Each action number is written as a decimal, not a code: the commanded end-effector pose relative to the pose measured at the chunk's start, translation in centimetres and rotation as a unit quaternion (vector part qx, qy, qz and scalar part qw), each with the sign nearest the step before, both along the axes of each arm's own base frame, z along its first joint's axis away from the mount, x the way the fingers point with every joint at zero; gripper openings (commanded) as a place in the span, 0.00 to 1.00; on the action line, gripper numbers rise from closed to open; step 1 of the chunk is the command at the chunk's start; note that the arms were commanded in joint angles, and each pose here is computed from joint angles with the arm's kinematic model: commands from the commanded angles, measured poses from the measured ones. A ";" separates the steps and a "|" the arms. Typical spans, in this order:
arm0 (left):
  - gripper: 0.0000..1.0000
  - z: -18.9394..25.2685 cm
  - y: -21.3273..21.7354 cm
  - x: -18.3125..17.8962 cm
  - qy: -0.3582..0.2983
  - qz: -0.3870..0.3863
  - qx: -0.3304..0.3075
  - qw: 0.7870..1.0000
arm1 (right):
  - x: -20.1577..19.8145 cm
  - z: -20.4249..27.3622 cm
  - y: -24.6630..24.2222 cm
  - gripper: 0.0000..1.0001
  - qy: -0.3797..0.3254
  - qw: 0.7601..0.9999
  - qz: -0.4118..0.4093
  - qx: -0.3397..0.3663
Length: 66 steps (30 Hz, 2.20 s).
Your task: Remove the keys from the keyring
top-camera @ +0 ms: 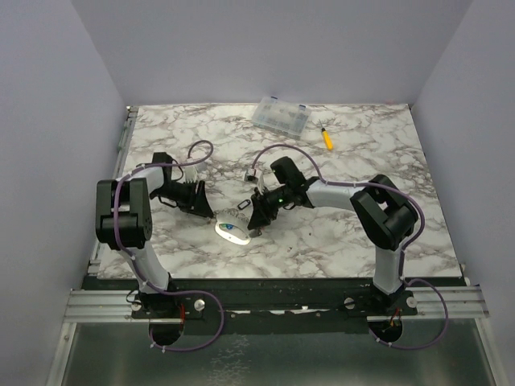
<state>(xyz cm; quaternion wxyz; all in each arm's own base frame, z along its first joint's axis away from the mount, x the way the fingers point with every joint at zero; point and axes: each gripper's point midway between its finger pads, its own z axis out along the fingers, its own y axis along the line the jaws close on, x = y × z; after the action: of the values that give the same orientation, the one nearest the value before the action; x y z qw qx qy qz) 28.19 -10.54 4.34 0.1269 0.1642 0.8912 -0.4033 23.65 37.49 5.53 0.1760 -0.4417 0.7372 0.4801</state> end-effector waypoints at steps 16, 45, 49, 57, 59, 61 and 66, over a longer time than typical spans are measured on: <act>0.24 2.1 -5.7 -2.7 -0.003 -0.101 -0.115 0.988 | -0.7 -4.0 0.2 0.37 0.062 0.998 -0.019 -0.023; 0.26 6.5 -8.0 -4.1 -0.005 -0.147 -0.276 0.950 | -1.4 0.9 2.3 0.30 0.069 0.992 0.013 0.105; 0.24 6.5 -7.8 -3.6 0.002 -0.132 -0.289 0.948 | -1.6 0.8 2.8 0.38 0.072 0.992 0.020 0.104; 0.24 6.6 -7.5 -3.4 -0.003 -0.125 -0.291 0.948 | -3.1 1.0 3.6 0.50 0.095 0.987 0.058 0.119; 0.24 6.6 -7.4 -3.2 -0.004 -0.120 -0.293 0.948 | -3.5 1.3 3.8 0.50 0.098 0.985 0.070 0.124; 0.24 6.6 -7.3 -3.1 -0.003 -0.117 -0.294 0.949 | -3.9 1.4 3.9 0.50 0.093 0.984 0.081 0.125; 0.24 6.8 -6.9 -2.7 -0.011 -0.111 -0.294 0.949 | -4.1 2.1 4.1 0.16 0.067 0.985 0.091 0.132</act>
<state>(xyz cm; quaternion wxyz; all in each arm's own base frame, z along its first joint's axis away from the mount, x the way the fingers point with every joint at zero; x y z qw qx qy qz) 24.25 -17.49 10.17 0.0957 0.2273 0.7221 -0.6464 19.84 41.03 6.60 0.1274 -0.4211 0.6594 0.6096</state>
